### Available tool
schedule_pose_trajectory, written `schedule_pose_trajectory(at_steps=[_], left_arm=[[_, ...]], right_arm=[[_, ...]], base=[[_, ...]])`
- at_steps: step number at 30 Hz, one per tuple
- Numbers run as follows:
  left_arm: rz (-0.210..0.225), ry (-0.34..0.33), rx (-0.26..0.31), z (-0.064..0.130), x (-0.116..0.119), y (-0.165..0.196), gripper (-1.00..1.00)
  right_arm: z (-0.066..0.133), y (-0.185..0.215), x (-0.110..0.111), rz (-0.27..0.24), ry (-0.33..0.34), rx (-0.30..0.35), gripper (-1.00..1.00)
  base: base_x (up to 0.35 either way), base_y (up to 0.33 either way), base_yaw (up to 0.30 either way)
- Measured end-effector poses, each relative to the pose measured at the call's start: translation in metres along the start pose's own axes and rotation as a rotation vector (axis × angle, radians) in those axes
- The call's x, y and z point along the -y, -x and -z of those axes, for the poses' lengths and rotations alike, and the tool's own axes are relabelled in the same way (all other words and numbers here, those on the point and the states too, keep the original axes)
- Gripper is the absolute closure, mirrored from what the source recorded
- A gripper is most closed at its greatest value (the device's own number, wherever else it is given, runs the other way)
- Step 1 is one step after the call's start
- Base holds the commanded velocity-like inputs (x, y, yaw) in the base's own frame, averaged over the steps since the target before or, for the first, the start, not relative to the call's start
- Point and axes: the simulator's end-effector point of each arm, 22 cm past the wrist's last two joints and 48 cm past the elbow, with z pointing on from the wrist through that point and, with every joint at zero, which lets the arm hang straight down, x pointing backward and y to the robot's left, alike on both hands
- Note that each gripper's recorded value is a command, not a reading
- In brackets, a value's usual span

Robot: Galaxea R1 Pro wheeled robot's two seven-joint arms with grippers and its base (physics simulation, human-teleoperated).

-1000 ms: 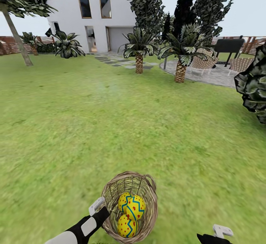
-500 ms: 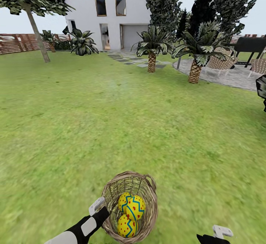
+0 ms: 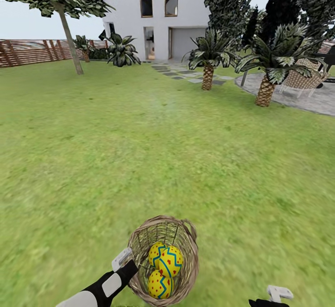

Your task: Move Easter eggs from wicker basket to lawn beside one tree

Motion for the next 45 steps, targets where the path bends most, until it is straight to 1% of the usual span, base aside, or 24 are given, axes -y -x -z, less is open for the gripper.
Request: schedule_pose_trajectory(at_steps=[1, 16, 19, 20, 22, 23, 25, 43, 45], left_arm=[[0.001, 0.001, -0.001, 0.001, 0.000, 0.000, 1.00], [0.002, 0.012, -0.013, 0.016, 0.000, -0.002, 1.00], [0.004, 0.014, -0.015, 0.019, 0.000, -0.003, 1.00], [0.002, 0.015, -0.016, 0.020, 0.000, -0.004, 1.00], [0.003, 0.016, -0.018, 0.022, 0.000, -0.004, 1.00], [0.004, 0.017, -0.019, 0.023, 0.000, -0.004, 1.00], [0.004, 0.018, -0.020, 0.025, -0.001, -0.005, 1.00], [0.008, 0.032, -0.031, 0.041, -0.003, -0.008, 1.00], [0.009, 0.033, -0.033, 0.042, -0.004, -0.008, 1.00]], right_arm=[[0.001, -0.006, -0.001, 0.000, 0.001, -0.012, -1.00], [0.018, -0.009, 0.000, 0.005, -0.001, -0.025, -1.00], [0.021, -0.013, 0.002, 0.007, -0.014, -0.035, -1.00], [0.022, -0.015, 0.003, 0.014, -0.017, -0.039, -1.00], [0.024, -0.017, 0.003, 0.059, -0.017, -0.051, -1.00], [0.025, -0.017, 0.003, 0.074, -0.017, -0.050, -1.00], [0.027, -0.016, 0.002, 0.084, -0.016, -0.044, -1.00], [0.045, -0.021, 0.003, 0.086, -0.018, -0.061, -1.00], [0.047, -0.022, 0.005, 0.087, -0.027, -0.062, -1.00]], base=[[0.000, 0.000, 0.223], [0.000, 0.000, 0.223], [0.000, 0.000, 0.223], [0.000, 0.000, 0.223], [0.000, 0.000, 0.223], [0.000, 0.000, 0.223], [0.000, 0.000, 0.223], [0.000, 0.000, 0.223], [0.000, 0.000, 0.223]])
